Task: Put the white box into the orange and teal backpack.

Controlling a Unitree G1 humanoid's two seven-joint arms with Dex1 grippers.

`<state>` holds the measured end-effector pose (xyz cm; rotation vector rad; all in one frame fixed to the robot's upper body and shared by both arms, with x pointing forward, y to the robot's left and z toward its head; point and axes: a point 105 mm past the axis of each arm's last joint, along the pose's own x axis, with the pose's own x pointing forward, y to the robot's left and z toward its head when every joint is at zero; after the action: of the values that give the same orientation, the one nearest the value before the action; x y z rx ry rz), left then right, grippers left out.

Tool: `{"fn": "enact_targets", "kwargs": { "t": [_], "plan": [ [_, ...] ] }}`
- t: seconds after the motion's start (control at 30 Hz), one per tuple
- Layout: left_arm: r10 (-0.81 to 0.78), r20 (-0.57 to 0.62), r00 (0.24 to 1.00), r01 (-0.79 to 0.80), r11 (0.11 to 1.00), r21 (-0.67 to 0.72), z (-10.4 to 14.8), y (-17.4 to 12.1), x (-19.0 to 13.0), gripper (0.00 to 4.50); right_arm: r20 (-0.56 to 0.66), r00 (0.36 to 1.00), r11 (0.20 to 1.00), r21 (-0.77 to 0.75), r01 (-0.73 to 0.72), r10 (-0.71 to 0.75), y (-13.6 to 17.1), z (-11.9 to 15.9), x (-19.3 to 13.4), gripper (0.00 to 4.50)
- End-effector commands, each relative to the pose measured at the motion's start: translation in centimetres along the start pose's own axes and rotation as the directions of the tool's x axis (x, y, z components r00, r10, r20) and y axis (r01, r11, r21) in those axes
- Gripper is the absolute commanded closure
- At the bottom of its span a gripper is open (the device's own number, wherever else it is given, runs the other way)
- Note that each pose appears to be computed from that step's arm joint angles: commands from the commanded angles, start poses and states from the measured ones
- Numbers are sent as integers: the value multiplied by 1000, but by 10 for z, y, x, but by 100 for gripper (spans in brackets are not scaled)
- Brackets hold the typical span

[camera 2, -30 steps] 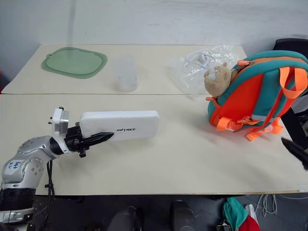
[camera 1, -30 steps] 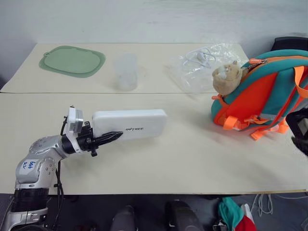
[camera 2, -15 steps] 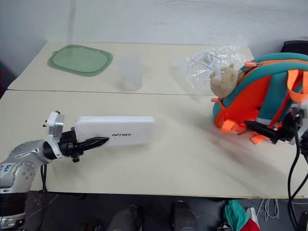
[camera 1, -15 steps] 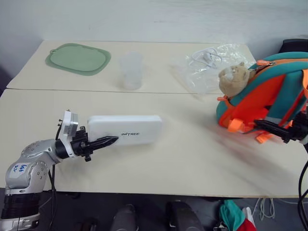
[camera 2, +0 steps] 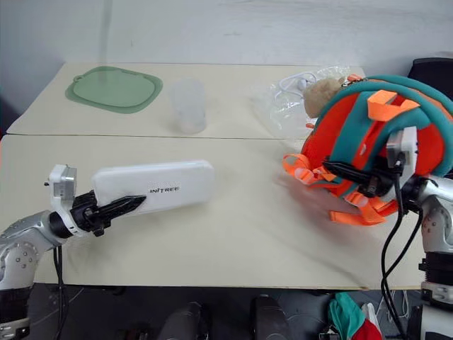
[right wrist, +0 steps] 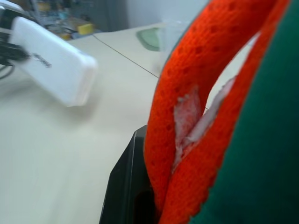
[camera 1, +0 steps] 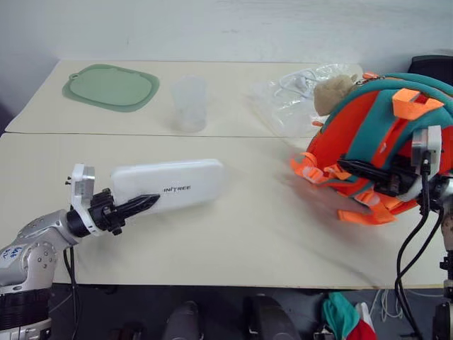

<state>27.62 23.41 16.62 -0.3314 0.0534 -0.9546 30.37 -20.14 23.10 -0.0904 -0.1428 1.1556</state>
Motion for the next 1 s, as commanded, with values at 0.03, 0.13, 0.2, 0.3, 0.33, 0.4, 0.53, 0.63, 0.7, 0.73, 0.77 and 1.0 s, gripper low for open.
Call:
{"fn": "enact_targets", "kwargs": {
  "t": [0.03, 0.13, 0.2, 0.3, 0.33, 0.4, 0.53, 0.63, 0.7, 0.73, 0.77, 1.0],
  "plan": [
    [61, 124, 990, -59, 998, -26, 21, 8, -11, 314, 63, 967, 968, -63, -242, 246, 40, 30, 43, 431],
    [119, 168, 979, -111, 992, -58, 25, 18, -21, 314, 95, 903, 907, -75, -414, 419, 72, 39, 76, 431],
    [150, 199, 969, -138, 988, -71, 28, 23, -26, 314, 111, 838, 845, -94, -526, 534, 97, 41, 96, 432],
    [171, 219, 961, -158, 985, -76, 30, 27, -30, 314, 128, 762, 772, -101, -627, 635, 123, 43, 109, 432],
    [177, 222, 959, -164, 984, -75, 30, 28, -31, 314, 120, 738, 748, -91, -658, 664, 132, 39, 110, 432],
    [190, 226, 955, -180, 981, -68, 30, 30, -35, 314, 85, 719, 724, -43, -689, 689, 142, 24, 104, 432],
    [231, 230, 945, -225, 973, -50, 34, 32, -54, 314, 8, 790, 789, 49, -613, 613, 127, 1, 78, 432],
    [235, 215, 948, -233, 972, -38, 36, 26, -68, 314, -16, 840, 839, 64, -540, 542, 112, -2, 66, 432],
    [218, 197, 956, -218, 976, -24, 38, 17, -73, 314, -13, 864, 863, 53, -503, 504, 106, -1, 64, 432],
    [207, 190, 960, -208, 978, -17, 40, 13, -75, 314, -10, 870, 869, 56, -492, 493, 103, 0, 62, 432],
    [187, 187, 964, -190, 982, -2, 44, 4, -77, 314, -5, 879, 878, 53, -476, 476, 101, 1, 61, 432],
    [-11, 129, 992, 6, 999, 40, 62, -57, -54, 314, -11, 889, 887, 61, -457, 459, 97, -5, 62, 432]
  ]
}}
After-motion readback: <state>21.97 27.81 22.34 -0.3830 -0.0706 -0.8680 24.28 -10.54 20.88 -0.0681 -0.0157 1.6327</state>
